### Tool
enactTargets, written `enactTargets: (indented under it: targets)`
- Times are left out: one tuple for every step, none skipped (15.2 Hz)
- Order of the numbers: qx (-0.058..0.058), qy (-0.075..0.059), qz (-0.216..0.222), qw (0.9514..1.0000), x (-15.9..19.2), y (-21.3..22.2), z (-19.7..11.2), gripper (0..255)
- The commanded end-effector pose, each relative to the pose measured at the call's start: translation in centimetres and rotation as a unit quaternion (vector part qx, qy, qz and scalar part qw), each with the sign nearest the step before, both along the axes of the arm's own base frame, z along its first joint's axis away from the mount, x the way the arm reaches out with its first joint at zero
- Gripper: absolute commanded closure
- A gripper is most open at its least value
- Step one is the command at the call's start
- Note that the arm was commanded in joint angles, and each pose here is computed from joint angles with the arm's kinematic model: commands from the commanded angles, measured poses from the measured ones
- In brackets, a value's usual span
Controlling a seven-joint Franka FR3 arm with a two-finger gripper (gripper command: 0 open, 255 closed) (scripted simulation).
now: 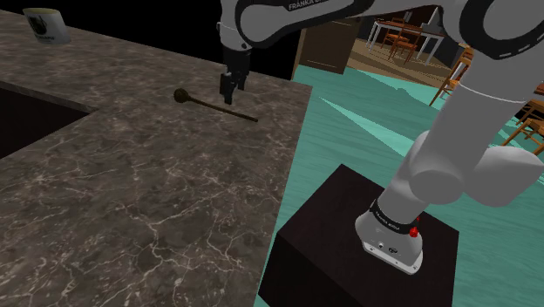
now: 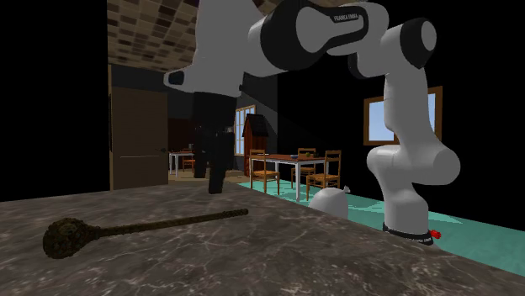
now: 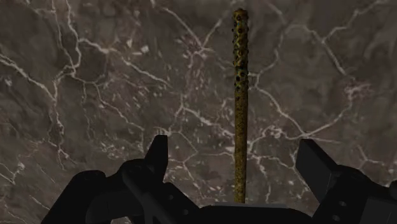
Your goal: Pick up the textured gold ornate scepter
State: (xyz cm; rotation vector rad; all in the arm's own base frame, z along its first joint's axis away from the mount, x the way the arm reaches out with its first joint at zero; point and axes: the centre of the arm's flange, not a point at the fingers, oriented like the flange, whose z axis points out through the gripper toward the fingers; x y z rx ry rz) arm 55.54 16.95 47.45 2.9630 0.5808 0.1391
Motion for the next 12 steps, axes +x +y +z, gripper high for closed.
enactTargets:
  targets:
    - [-0.007, -0.006, 0.013, 0.9999, 2.0, 1.5, -1.2, 0]
    - [-0.010, -0.008, 0.019, 0.9997, 2.9, 2.3, -1.8, 0]
    - [-0.012, -0.009, 0.023, 0.9996, 3.4, 2.7, -2.1, 0]
    - [-0.012, -0.009, 0.023, 0.9996, 3.4, 2.7, -2.6, 0]
    - [-0.012, -0.009, 0.023, 0.9996, 3.4, 2.7, -3.1, 0]
    - [-0.012, -0.009, 0.023, 0.9996, 3.4, 2.7, -3.7, 0]
    - [-0.012, -0.009, 0.023, 0.9996, 3.4, 2.7, -4.2, 0]
    - [-0.012, -0.009, 0.023, 0.9996, 3.4, 2.7, -4.7, 0]
    - [-0.012, -0.009, 0.023, 0.9996, 3.4, 2.7, -5.2, 0]
    - [-0.012, -0.009, 0.023, 0.9996, 3.4, 2.7, -5.8, 0]
    - [-0.012, -0.009, 0.023, 0.9996, 3.4, 2.7, -6.1, 0]
    - [-0.012, -0.009, 0.023, 0.9996, 3.4, 2.7, -6.1, 0]
